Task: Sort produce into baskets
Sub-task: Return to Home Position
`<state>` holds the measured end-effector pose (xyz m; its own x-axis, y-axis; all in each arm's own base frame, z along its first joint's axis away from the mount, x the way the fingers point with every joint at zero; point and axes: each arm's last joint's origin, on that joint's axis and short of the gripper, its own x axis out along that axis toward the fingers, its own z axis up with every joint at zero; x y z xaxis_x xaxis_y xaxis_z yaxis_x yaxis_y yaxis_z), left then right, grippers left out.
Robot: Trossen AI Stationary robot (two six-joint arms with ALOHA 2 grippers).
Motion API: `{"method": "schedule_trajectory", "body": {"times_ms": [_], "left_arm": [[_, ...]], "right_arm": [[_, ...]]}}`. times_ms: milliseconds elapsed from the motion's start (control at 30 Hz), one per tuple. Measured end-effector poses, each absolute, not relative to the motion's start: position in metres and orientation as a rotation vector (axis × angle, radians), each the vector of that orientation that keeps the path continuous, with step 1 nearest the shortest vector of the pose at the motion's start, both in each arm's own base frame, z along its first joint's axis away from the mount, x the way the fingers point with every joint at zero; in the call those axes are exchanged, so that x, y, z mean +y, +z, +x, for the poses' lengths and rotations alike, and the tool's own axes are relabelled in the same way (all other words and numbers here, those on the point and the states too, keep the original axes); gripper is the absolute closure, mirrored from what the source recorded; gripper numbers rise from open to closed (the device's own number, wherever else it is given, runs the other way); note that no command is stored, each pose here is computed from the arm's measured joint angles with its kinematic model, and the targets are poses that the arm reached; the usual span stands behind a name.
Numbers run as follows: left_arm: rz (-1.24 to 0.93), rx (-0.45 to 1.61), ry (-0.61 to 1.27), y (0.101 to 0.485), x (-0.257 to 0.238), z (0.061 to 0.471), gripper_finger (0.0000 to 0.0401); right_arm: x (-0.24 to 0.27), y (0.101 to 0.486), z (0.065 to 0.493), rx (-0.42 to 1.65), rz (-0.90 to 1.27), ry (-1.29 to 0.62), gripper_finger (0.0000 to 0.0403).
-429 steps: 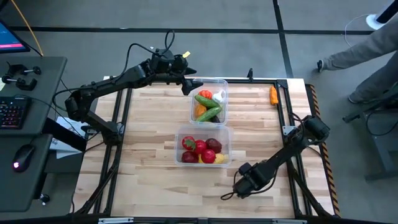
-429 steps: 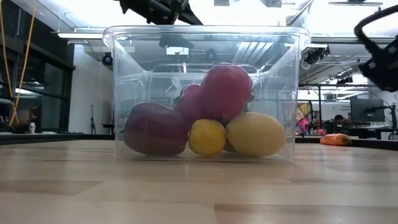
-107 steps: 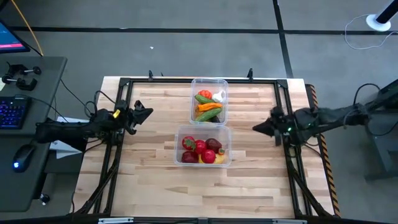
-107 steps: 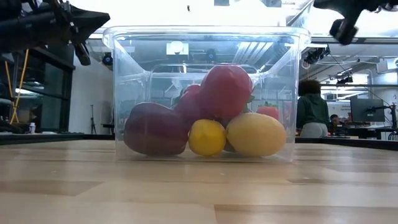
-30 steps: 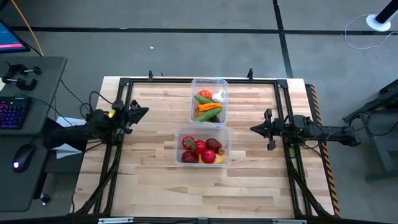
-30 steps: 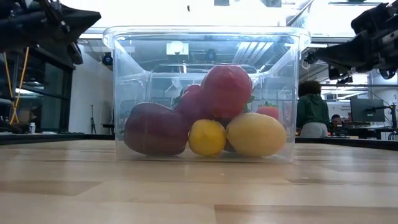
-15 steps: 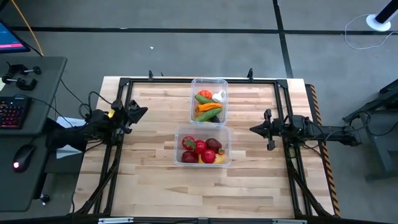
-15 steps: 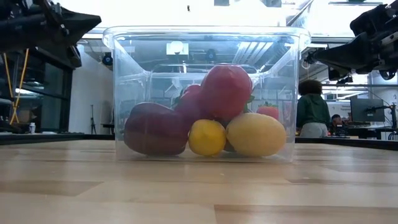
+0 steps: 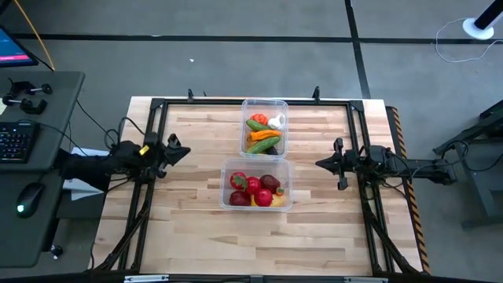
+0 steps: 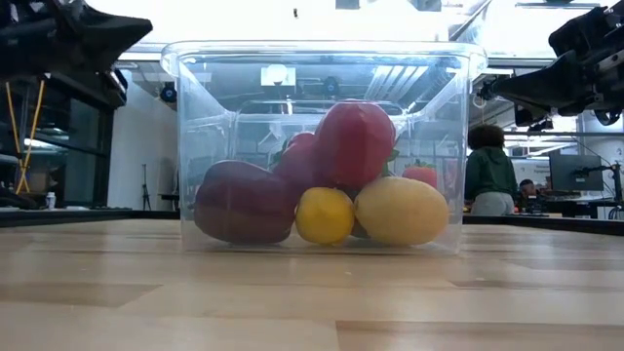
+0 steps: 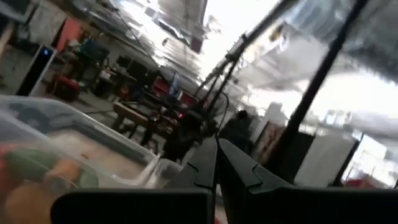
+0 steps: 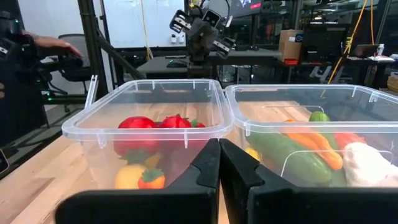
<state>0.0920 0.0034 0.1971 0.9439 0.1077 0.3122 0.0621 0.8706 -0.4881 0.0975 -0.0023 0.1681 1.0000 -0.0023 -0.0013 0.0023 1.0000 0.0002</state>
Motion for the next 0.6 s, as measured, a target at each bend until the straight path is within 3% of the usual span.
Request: {"method": "schedule_trajectory", "body": {"times_ms": [200,300,600], "left_arm": [[-0.096,-0.167,0.036,0.183,-0.001,0.096,0.0401],[-0.054,-0.035,0.05,0.17,-0.001,0.097,0.0401],[-0.033,-0.023,0.036,0.169,0.001,0.097,0.0401]], "right_arm": [[-0.002,0.168,0.097,0.001,0.0,-0.002,0.0403],[-0.002,0.168,0.097,0.001,0.0,-0.003,0.0403],[-0.002,0.168,0.097,0.002,0.0,-0.002,0.0403]]}}
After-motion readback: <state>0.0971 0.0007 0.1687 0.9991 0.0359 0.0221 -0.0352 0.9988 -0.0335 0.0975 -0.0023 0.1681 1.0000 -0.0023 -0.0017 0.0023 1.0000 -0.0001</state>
